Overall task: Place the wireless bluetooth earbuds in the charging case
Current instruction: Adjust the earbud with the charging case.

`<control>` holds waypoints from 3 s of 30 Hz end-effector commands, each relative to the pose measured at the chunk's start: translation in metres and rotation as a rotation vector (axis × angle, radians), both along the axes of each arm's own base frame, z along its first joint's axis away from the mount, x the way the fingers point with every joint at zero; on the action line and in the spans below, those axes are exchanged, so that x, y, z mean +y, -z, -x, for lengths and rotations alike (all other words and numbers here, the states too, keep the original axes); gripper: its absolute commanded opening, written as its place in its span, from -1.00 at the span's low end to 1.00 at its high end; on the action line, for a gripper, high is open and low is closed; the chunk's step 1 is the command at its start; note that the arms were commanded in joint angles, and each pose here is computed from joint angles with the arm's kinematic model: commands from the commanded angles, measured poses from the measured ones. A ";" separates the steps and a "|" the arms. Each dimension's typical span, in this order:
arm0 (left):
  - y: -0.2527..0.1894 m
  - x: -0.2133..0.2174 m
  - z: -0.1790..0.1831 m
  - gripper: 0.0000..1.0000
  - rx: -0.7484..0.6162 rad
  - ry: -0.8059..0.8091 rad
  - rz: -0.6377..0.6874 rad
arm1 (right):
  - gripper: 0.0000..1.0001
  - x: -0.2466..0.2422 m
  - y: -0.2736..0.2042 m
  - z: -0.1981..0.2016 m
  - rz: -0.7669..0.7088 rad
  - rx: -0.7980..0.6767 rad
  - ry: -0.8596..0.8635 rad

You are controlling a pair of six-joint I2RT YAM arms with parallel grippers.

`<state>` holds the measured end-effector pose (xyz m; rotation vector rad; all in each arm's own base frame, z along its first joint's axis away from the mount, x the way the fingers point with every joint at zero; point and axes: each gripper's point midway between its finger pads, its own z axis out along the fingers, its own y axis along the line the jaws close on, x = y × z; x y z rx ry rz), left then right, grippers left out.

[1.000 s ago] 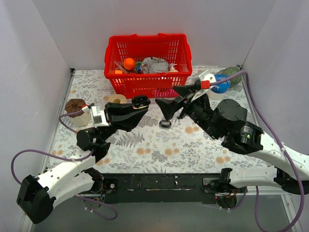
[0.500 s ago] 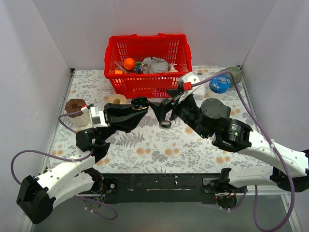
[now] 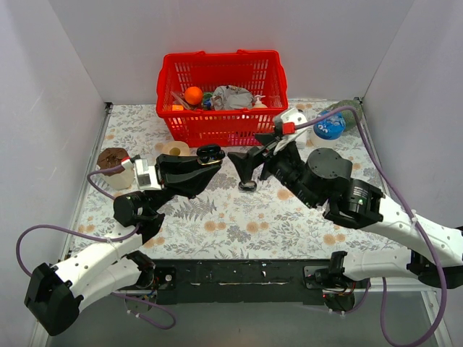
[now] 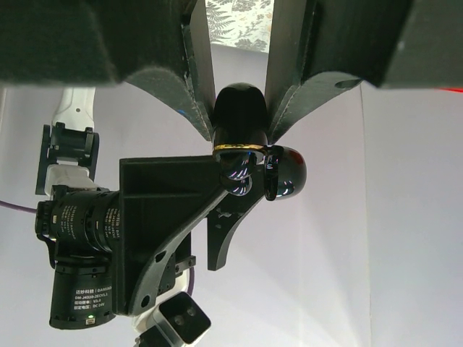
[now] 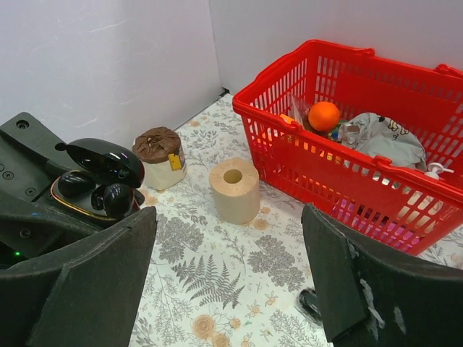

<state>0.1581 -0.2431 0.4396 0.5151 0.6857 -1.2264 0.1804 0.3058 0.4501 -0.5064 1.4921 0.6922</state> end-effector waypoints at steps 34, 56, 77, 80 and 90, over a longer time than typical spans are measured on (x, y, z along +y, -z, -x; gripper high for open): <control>0.009 0.000 -0.021 -1.00 0.092 -0.073 -0.028 | 0.81 0.047 -0.022 0.041 -0.132 0.265 -0.244; 0.012 -0.001 -0.022 -1.00 0.097 -0.080 -0.037 | 0.76 0.064 -0.029 0.054 -0.156 0.279 -0.341; 0.022 -0.006 -0.036 -1.00 0.122 -0.115 -0.065 | 0.75 0.074 -0.038 0.063 -0.145 0.269 -0.361; 0.021 -0.003 -0.037 -1.00 0.118 -0.134 -0.055 | 0.76 0.066 -0.041 0.060 -0.153 0.263 -0.334; 0.016 0.001 -0.033 -1.00 0.093 -0.140 -0.041 | 0.76 0.061 -0.040 0.059 -0.154 0.266 -0.319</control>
